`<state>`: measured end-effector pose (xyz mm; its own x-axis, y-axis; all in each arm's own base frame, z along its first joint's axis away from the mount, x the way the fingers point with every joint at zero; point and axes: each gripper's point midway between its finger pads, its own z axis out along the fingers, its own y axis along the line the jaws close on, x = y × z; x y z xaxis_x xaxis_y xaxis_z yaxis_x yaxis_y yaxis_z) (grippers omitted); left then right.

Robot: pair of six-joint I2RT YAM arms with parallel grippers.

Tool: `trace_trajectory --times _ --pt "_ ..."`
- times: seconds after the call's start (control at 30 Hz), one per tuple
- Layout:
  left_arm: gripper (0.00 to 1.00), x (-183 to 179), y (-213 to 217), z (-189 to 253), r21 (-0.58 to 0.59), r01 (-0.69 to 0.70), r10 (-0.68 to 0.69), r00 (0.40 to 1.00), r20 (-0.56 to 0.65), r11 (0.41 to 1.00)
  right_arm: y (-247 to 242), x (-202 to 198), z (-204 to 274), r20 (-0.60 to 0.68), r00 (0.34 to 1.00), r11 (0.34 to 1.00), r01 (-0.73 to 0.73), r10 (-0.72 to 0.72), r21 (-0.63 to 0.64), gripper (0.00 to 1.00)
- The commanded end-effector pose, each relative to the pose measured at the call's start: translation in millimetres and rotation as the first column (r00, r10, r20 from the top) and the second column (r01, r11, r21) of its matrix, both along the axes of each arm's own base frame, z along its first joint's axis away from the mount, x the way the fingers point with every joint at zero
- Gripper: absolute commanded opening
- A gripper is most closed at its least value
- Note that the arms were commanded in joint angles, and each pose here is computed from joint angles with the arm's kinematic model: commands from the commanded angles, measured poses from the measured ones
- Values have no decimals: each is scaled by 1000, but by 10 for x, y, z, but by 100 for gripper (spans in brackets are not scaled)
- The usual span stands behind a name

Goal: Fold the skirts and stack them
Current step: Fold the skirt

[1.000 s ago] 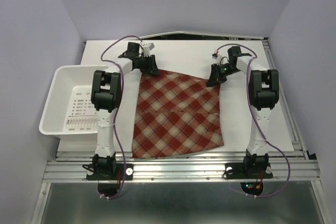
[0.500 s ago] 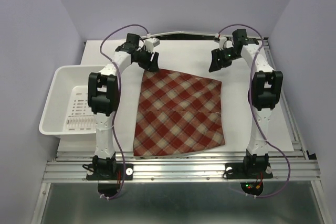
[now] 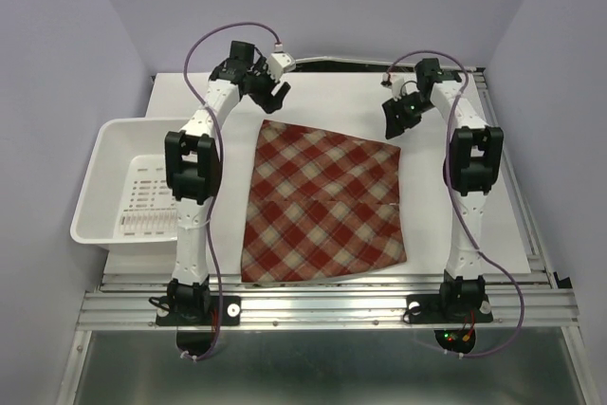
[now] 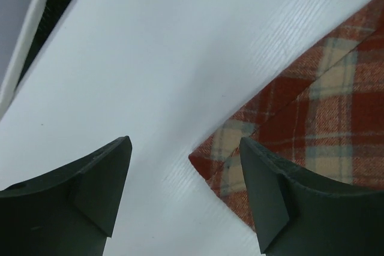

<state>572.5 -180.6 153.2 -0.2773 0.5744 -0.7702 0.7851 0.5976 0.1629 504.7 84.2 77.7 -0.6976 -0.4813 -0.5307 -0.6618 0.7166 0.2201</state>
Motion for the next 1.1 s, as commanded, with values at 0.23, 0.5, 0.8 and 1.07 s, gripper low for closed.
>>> trace_trajectory --times 0.23,0.5,0.8,1.07 --pt "76 144 89 -744 135 -71 79 995 -57 988 -72 -386 -676 -188 980 997 -68 62 -23 48" --pt "63 -54 179 -1213 224 -11 50 984 -171 974 -108 -314 -820 -190 980 997 -65 55 -46 31" --pt "48 -203 186 -1240 226 46 4 976 -216 973 -60 -406 -672 -185 976 993 -116 112 -11 32" --pt "41 -183 170 -1187 215 34 13 977 -211 976 -3 -519 -628 -233 960 988 -151 155 35 47"
